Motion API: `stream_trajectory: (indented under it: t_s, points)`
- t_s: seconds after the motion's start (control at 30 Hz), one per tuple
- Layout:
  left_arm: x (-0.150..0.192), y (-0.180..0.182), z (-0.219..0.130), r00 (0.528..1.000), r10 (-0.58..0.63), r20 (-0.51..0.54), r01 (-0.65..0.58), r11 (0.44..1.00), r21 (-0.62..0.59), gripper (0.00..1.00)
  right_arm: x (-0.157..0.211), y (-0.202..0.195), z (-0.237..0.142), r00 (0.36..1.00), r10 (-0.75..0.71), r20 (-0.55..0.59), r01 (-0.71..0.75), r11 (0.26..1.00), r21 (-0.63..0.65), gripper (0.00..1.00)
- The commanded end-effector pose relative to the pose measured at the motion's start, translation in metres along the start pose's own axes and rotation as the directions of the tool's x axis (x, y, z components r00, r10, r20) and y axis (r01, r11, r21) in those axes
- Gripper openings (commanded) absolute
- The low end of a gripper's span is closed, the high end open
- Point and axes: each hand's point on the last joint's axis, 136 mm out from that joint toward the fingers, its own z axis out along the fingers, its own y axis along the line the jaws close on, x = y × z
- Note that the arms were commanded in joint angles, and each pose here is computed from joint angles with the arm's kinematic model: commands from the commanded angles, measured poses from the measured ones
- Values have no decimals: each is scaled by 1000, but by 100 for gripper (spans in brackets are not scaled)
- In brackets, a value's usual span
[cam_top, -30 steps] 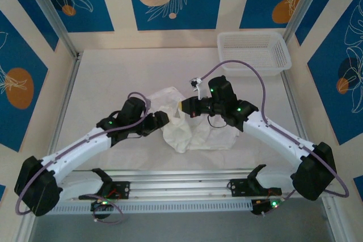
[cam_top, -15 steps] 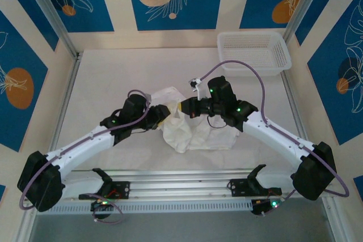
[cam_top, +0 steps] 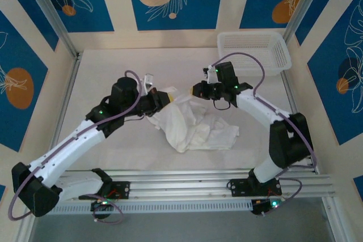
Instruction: Fold the inside-out t-shirt
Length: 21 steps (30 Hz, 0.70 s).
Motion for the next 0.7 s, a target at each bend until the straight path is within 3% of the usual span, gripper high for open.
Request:
stream_trajectory:
  t_s: [0.0,0.17,0.3,0.4,0.57,0.67]
  points:
    - [11,17,0,998,24,-58,-28,998,-63,0,-3,36,-7,999,-24,-31,20,993,-115,27]
    - [7,64,9,998,-13,-63,1,983,-186,0,-2,37,-34,999,3,44,0,998,-64,45]
    - [-5,103,11,995,-87,-56,72,970,-234,0,13,41,-62,994,0,110,7,998,-66,53]
    - [-18,149,7,993,-112,-30,95,935,-341,0,30,56,-70,991,-23,129,38,992,-116,56]
    - [-23,262,-38,963,-250,105,258,726,-637,0,69,82,-38,981,-189,39,191,980,-59,57]
    - [-17,310,-68,929,-298,218,362,620,-696,1,92,86,3,966,-256,-32,256,967,-2,57]
